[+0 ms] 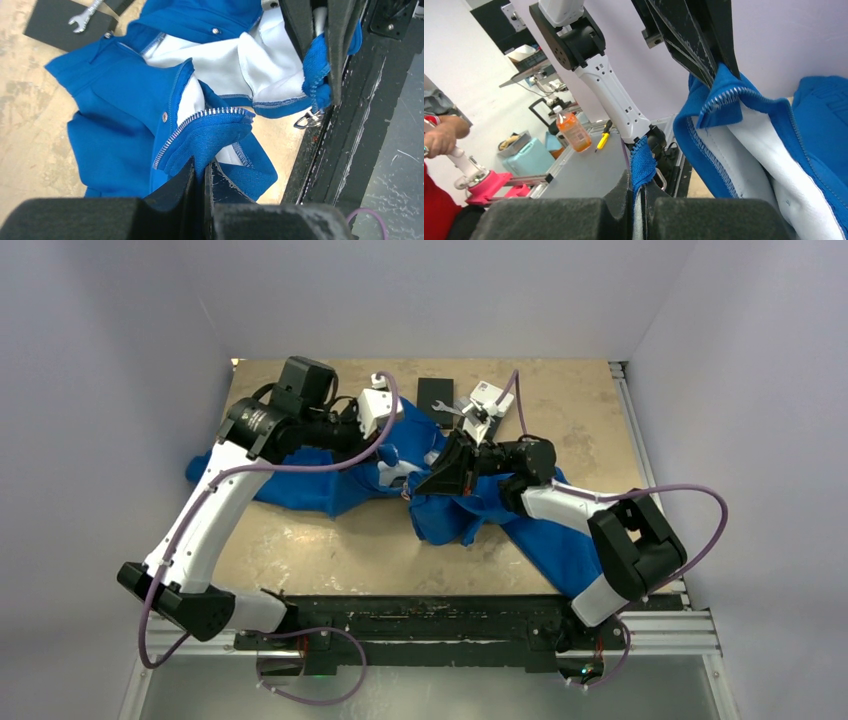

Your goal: Zip up the jacket

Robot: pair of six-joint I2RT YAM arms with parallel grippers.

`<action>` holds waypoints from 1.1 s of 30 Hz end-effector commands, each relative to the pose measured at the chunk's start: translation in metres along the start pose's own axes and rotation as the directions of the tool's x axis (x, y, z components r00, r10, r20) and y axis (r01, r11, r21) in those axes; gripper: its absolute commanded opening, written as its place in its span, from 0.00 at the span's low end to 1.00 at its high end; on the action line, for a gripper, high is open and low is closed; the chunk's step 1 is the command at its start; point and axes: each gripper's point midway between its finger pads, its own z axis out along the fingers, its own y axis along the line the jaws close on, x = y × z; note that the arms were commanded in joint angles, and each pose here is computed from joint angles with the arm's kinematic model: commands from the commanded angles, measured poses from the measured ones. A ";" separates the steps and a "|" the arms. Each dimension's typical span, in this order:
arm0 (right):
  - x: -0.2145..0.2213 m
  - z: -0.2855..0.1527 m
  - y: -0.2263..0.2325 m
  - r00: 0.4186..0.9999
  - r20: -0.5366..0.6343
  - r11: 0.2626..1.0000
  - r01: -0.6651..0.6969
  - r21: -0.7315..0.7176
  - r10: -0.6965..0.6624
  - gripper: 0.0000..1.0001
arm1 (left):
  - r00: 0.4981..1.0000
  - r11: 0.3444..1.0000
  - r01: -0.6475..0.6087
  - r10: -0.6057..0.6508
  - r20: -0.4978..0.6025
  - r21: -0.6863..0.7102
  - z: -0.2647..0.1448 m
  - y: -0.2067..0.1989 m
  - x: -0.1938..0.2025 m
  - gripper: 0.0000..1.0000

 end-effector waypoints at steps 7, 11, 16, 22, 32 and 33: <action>-0.026 0.001 0.022 0.950 0.031 0.940 0.310 -0.143 -0.309 0.00 | 0.981 0.980 -0.103 0.128 0.147 -0.170 -0.051 0.005 -0.046 0.00; -0.023 0.001 0.026 0.930 0.007 0.911 0.360 -0.201 -0.367 0.00 | 0.960 0.971 -0.128 0.172 0.223 -0.201 -0.064 -0.003 -0.056 0.00; -0.027 0.001 0.037 0.906 0.041 0.885 0.421 -0.199 -0.422 0.00 | 0.961 0.979 -0.102 0.143 0.238 -0.177 -0.067 -0.012 -0.052 0.00; -0.055 0.012 0.046 0.815 0.048 0.802 0.578 -0.151 -0.578 0.00 | 0.965 0.978 -0.096 0.137 0.223 -0.187 -0.069 -0.014 -0.046 0.00; -0.068 0.035 0.011 0.704 -0.152 0.715 0.699 -0.025 -0.694 0.00 | 0.965 0.976 -0.075 0.122 0.231 -0.202 -0.077 -0.017 -0.044 0.00; -0.067 0.036 0.012 0.707 -0.148 0.718 0.695 -0.035 -0.692 0.00 | 0.965 0.976 -0.072 0.120 0.231 -0.206 -0.078 -0.017 -0.045 0.00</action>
